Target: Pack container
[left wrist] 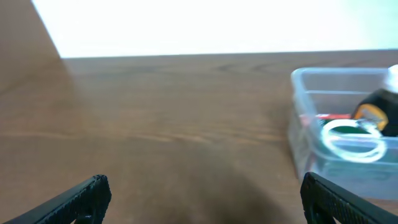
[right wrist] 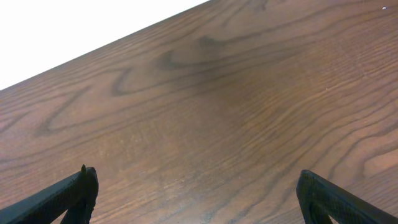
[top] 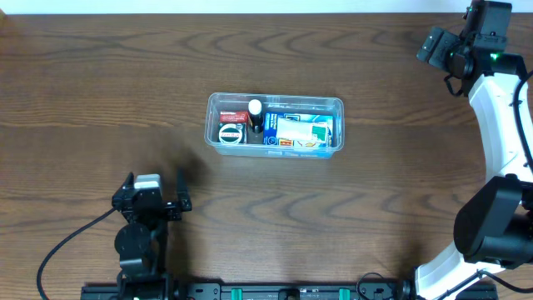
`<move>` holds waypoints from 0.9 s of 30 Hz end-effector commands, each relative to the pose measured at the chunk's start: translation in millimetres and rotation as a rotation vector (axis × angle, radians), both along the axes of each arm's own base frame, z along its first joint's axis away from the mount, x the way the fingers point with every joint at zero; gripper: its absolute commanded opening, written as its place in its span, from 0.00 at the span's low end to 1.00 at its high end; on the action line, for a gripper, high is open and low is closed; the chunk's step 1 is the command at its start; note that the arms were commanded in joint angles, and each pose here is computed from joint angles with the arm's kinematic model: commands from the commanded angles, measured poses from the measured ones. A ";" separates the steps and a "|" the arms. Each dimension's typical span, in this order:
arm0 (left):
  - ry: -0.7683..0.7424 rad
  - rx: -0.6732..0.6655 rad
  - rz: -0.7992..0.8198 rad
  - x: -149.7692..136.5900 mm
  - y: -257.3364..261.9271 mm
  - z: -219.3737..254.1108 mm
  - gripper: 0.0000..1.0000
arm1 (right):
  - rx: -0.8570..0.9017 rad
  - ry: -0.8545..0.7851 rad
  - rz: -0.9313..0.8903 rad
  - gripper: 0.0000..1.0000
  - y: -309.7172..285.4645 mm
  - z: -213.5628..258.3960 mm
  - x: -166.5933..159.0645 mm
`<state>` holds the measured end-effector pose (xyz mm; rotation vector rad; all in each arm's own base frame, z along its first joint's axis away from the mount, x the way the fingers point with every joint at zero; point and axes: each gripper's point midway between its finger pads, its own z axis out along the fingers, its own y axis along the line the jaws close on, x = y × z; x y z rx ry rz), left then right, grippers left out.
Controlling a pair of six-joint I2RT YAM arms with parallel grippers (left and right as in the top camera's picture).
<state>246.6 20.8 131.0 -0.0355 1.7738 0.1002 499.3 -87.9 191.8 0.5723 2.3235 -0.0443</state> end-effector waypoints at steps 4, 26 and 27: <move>-0.055 0.026 0.012 -3.5 1.4 7.9 0.98 | -0.001 0.000 -0.001 0.99 -1.3 -0.9 0.1; -0.024 0.024 0.011 -3.3 1.4 0.9 0.98 | -0.001 0.000 -0.001 0.99 -1.3 -0.9 0.1; -0.024 0.024 0.011 -3.3 1.4 0.9 0.98 | -0.001 0.001 -0.001 0.99 -1.3 -1.2 0.0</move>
